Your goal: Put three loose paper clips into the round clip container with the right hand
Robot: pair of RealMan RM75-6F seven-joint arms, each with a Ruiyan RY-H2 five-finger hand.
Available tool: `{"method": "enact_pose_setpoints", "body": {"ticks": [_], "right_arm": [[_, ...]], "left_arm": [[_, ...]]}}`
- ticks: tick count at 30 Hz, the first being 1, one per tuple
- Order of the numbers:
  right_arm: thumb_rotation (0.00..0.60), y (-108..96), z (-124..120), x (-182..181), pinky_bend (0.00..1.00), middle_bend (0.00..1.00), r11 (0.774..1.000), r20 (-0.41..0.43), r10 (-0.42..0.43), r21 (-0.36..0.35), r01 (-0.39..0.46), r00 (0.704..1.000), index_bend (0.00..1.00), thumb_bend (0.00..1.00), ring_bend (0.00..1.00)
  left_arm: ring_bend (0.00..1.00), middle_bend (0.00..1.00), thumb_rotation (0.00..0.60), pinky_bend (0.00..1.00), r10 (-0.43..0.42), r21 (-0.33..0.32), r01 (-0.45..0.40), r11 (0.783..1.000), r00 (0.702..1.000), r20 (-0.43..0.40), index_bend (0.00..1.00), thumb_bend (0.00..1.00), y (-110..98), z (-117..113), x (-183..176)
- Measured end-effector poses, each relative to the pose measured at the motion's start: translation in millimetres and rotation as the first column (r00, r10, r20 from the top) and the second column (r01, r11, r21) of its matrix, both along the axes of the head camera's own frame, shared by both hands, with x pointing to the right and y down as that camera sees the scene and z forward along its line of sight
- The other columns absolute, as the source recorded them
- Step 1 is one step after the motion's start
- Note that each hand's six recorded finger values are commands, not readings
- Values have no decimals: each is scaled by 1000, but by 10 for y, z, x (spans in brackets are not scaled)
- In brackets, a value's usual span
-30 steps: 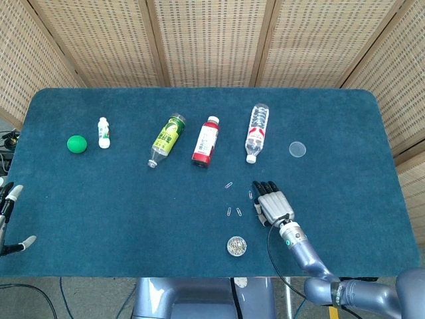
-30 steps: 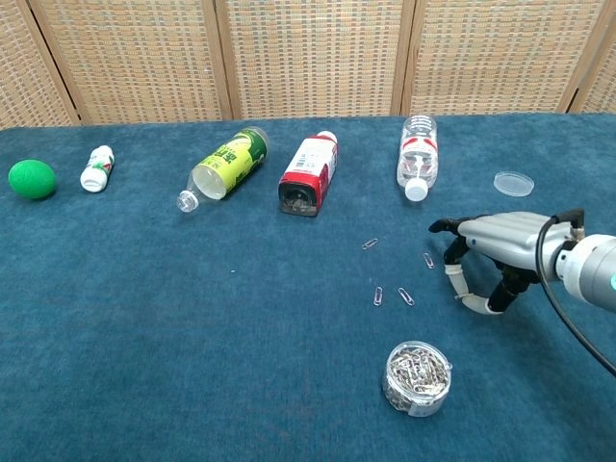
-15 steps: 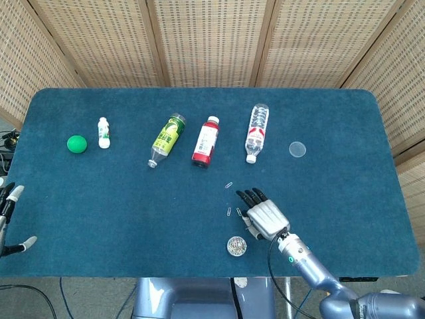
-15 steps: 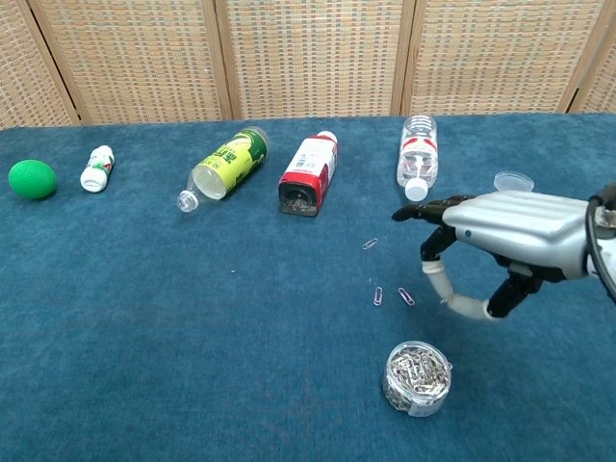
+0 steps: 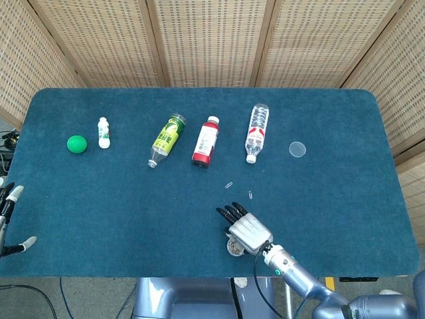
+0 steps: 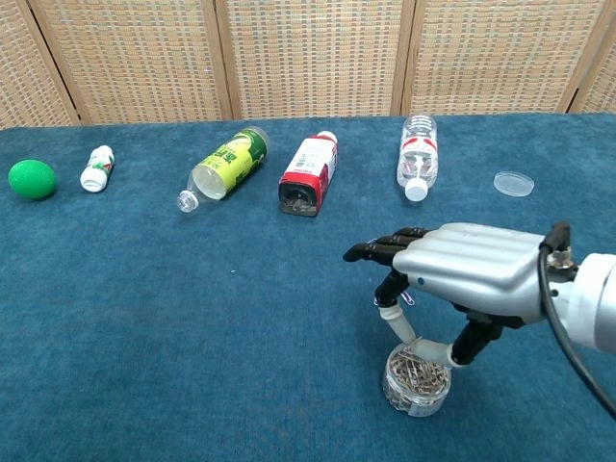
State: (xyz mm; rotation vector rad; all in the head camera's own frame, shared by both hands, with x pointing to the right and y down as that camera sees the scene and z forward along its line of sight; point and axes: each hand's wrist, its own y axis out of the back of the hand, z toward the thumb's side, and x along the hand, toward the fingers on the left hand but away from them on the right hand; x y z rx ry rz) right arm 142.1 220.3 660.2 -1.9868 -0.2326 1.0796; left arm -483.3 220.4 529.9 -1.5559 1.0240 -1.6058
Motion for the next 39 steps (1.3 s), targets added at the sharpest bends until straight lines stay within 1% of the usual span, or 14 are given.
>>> {"method": "enact_pose_setpoints", "body": {"ticks": [4, 13, 15, 16, 17, 19, 22, 31, 35, 39], "right_arm": [[600, 53, 59, -34, 0, 20, 1000, -20, -14, -7, 14, 1000, 648, 440, 0], [600, 107, 104, -57, 0, 21, 999, -42, -36, -2, 36, 998, 648, 439, 0], [600, 111, 121, -41, 0, 22, 999, -56, -38, -1, 38, 998, 645, 401, 0], [600, 108, 124, -31, 0, 22, 999, -61, -37, -1, 37, 997, 633, 358, 0], [600, 104, 123, -24, 0, 22, 999, -65, -36, 0, 36, 997, 614, 310, 0], [600, 88, 108, -15, 0, 22, 999, -66, -33, 3, 33, 997, 575, 269, 0], [600, 69, 86, -11, 0, 22, 1000, -60, -25, 8, 26, 998, 556, 259, 0], [600, 39, 53, 4, 0, 22, 1000, -51, -12, 14, 12, 999, 556, 259, 0], [600, -43, 2, 4, 0, 22, 999, -31, 21, 25, -20, 999, 556, 261, 0], [600, -272, -86, 37, 0, 22, 994, 3, 89, 59, -89, 996, 556, 269, 0]], "left_arm": [[0, 0, 600, 0, 0, -3, 0, 1000, 1000, -1, 0, 0, -1, 6, -2], [0, 0, 600, 0, -1, -1, 1, 1000, 1000, -3, 0, 0, -4, -4, -3], [0, 0, 600, 0, -1, 0, 1, 1000, 1000, -1, 0, 0, -2, -6, -5], [0, 0, 600, 0, 0, 0, 0, 1000, 1000, -1, 0, 0, -1, -4, -4], [0, 0, 600, 0, 0, -1, 0, 1000, 1000, -1, 0, 0, -2, -1, -3], [0, 0, 600, 0, 1, -3, -1, 1000, 1000, 0, 0, 0, 0, 4, -1], [0, 0, 600, 0, 2, -4, -2, 1000, 1000, 2, 0, 0, 0, 8, 1], [0, 0, 600, 0, 2, -3, -2, 1000, 1000, 1, 0, 0, 4, 8, 7], [0, 0, 600, 0, 1, -2, -1, 1000, 1000, 0, 0, 0, 4, 5, 1], [0, 0, 600, 0, 0, -2, 0, 1000, 1000, -1, 0, 0, -1, 2, -1]]}}
